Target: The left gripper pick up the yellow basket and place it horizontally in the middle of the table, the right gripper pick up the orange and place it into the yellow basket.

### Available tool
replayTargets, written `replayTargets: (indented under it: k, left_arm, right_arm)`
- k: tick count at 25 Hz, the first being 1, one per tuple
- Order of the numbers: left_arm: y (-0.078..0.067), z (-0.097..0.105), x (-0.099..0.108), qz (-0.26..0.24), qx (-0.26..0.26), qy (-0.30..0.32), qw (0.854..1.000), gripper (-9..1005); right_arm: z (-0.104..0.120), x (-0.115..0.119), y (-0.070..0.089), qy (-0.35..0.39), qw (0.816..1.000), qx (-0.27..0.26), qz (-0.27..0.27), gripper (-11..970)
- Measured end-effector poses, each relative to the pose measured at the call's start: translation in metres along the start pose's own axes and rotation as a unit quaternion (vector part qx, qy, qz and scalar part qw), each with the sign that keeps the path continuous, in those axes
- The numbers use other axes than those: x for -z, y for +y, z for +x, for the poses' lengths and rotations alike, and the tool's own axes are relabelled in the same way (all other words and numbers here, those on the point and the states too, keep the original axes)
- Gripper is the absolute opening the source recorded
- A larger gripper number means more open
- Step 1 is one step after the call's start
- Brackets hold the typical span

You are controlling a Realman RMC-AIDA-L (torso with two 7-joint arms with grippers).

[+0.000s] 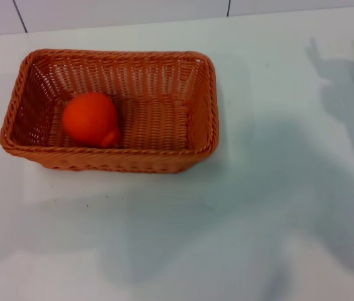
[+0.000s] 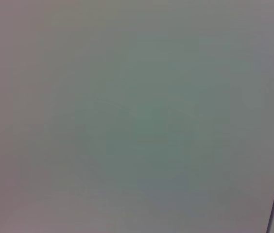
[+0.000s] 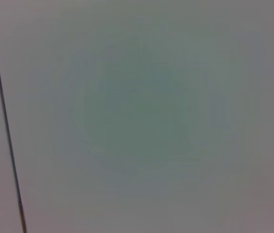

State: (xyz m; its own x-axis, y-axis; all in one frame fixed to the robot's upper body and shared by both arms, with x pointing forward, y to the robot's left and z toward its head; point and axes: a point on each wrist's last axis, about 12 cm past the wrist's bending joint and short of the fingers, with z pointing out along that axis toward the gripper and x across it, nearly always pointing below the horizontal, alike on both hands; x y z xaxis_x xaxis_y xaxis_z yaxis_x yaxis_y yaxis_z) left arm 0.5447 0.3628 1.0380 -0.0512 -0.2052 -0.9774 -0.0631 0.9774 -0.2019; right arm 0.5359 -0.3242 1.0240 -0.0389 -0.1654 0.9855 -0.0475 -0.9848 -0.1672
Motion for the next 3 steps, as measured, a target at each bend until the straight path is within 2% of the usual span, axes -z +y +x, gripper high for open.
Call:
replayTargets:
  k: [3]
  left_arm:
    - [-0.0004, 0.0002, -0.0006, 0.0, 0.0, 0.001, 1.0, 891]
  right_arm:
    - [-0.0013, 0.0017, 0.0015, -0.003, 1.0, 0.0, -0.004, 944]
